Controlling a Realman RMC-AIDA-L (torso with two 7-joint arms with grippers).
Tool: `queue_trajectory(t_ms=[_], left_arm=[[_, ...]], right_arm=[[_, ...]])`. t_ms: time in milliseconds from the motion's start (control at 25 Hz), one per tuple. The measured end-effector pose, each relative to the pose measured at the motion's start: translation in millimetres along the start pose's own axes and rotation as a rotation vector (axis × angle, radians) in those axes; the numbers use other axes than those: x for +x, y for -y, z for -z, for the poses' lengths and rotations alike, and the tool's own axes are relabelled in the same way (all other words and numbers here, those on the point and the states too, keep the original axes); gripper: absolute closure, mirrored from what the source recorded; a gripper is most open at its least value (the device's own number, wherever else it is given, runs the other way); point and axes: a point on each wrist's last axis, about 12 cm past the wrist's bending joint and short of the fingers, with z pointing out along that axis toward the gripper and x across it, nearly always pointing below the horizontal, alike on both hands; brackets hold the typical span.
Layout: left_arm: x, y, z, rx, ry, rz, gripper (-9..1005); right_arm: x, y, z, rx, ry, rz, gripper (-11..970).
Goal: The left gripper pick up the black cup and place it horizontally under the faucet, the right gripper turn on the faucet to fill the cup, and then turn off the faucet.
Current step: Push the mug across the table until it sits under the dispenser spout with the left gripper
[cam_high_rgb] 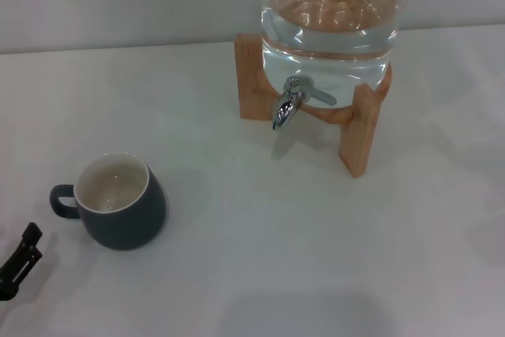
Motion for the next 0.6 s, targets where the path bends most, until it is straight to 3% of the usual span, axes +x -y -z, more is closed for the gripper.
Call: queue_trajectory(t_ms=[320,600], left_arm=[[0.4,0.5,-2.3,0.013,-0.011,0.002,128],[1.4,9.5,-6.7,0.063,-0.014,0.008,128]], right_arm=[[-0.3,0.1,-0.5,0.0,0.002,0.0,117],[-0.4,-0.3,-1.8,-0.002,0.003,0.0,117]])
